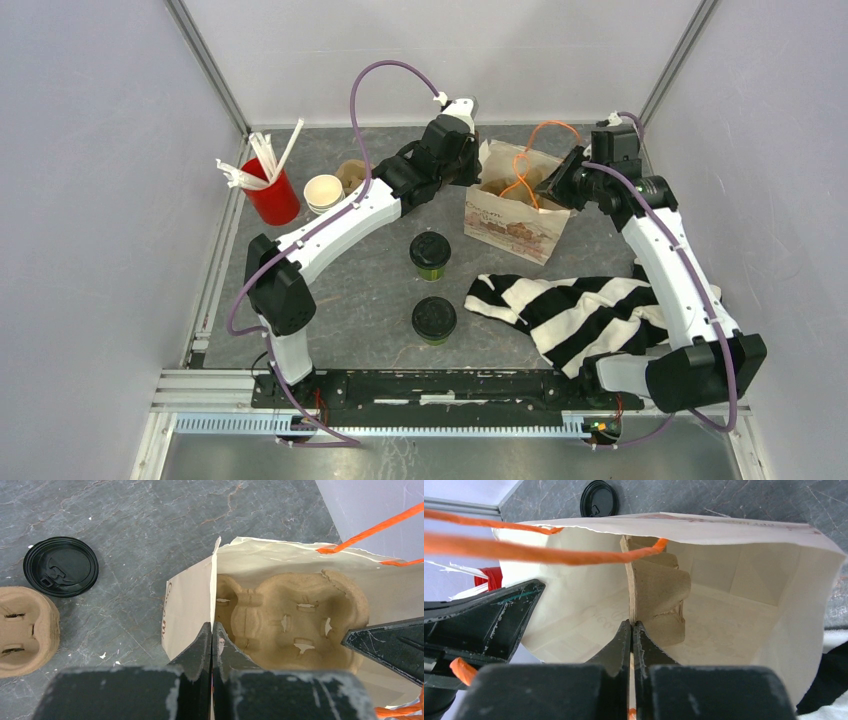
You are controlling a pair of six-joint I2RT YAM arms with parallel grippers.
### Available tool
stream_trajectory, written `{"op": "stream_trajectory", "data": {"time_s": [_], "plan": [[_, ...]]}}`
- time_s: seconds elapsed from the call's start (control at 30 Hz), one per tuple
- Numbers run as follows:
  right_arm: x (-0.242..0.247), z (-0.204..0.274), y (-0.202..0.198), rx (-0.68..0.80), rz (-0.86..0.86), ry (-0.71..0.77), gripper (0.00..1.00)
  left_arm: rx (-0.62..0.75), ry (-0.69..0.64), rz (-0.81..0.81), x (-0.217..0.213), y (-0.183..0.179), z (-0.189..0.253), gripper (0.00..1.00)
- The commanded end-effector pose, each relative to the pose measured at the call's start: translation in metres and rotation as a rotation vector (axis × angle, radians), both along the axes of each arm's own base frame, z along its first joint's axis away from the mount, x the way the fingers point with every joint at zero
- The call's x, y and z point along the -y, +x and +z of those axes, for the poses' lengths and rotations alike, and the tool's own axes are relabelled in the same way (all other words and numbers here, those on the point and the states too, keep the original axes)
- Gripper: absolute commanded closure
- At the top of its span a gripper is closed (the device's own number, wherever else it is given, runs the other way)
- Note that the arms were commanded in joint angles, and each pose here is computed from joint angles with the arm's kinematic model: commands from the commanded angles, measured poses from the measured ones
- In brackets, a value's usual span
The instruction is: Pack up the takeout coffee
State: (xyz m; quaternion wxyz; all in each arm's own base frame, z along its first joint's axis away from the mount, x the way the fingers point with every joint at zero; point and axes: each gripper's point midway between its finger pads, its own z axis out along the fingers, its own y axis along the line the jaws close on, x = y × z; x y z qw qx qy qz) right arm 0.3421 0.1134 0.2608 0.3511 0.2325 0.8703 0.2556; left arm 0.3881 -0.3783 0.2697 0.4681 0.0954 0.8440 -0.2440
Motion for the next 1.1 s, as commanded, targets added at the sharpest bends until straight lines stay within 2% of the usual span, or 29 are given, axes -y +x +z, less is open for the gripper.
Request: {"op": "stream_trajectory", "data": {"time_s": [0.0, 0.07, 0.17, 0.37, 0.43, 0.6, 0.8, 0.93, 1.07], "plan": [[0.036, 0.009, -0.004, -0.015, 0.039, -0.267, 0.55, 0.041, -0.051, 0.058, -0.006, 0.002, 0.025, 0.98], [0.045, 0.019, -0.018, 0.004, 0.075, -0.336, 0.42, 0.036, -0.043, 0.066, -0.007, 0.003, 0.023, 0.98], [0.046, 0.055, -0.028, 0.113, 0.073, -0.331, 0.35, 0.021, -0.021, 0.061, -0.006, 0.004, 0.018, 0.98], [0.072, 0.097, -0.037, 0.160, 0.064, -0.502, 0.33, 0.017, -0.005, 0.062, -0.006, 0.006, 0.020, 0.98], [0.081, 0.104, -0.040, 0.187, 0.070, -0.567, 0.28, 0.017, -0.005, 0.063, -0.005, 0.007, 0.022, 0.98], [0.086, 0.101, -0.042, 0.201, 0.121, -0.638, 0.16, -0.009, -0.007, 0.054, -0.001, 0.006, 0.021, 0.97], [0.073, 0.099, -0.035, 0.231, 0.219, -0.638, 0.13, -0.027, 0.007, 0.063, -0.002, 0.006, 0.022, 0.93], [0.058, 0.111, -0.037, 0.312, 0.322, -0.618, 0.09, -0.039, 0.017, 0.069, -0.005, 0.005, 0.023, 0.81], [0.046, 0.127, -0.048, 0.416, 0.390, -0.609, 0.04, -0.039, 0.040, 0.079, -0.013, 0.004, 0.030, 0.50]]}}
